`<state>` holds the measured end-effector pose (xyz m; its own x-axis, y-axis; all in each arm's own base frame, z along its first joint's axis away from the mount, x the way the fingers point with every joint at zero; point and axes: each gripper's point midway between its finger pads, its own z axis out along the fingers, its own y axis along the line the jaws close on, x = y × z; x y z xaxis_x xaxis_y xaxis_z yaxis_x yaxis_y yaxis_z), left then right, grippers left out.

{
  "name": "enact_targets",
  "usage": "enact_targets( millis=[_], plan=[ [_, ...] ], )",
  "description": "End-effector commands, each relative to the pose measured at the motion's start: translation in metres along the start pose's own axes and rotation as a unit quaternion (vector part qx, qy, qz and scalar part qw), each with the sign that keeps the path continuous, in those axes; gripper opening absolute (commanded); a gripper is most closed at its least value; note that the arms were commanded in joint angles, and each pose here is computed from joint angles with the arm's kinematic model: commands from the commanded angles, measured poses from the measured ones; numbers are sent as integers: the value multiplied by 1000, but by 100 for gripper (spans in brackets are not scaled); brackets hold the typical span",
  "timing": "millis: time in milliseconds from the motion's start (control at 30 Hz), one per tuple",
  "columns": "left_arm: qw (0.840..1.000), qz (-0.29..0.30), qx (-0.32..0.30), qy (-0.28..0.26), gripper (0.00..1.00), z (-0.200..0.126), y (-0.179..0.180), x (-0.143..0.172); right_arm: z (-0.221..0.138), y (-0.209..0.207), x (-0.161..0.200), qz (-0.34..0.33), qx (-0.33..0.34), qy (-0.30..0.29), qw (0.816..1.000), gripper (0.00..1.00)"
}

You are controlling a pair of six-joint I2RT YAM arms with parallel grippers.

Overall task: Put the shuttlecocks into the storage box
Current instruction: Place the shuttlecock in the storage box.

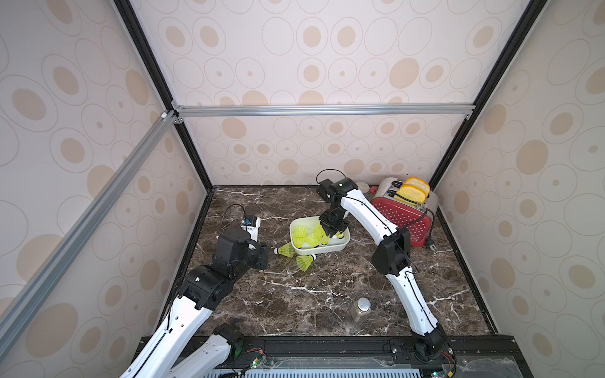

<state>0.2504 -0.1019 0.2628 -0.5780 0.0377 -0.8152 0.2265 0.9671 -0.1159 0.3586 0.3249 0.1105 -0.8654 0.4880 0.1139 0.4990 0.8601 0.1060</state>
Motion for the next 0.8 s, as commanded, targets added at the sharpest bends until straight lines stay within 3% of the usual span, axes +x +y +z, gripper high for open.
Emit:
enact_targets(
  millis=[0, 467, 667, 767],
  plan=[
    [1000, 7, 11, -9, 45, -7, -4, -11, 7, 5, 0, -5, -2, -1, 1000, 22],
    [1000, 1, 25, -6, 45, -1, -11, -13, -21, 9, -10, -25, -29, -40, 998, 22],
    [1000, -5, 25, -4, 47, 0, -11, -10, -50, 7, -18, -57, -42, -88, 994, 26],
    [1000, -9, 25, -2, 47, 2, -11, -8, -72, 9, -24, -89, -54, -132, 986, 33]
  ],
)
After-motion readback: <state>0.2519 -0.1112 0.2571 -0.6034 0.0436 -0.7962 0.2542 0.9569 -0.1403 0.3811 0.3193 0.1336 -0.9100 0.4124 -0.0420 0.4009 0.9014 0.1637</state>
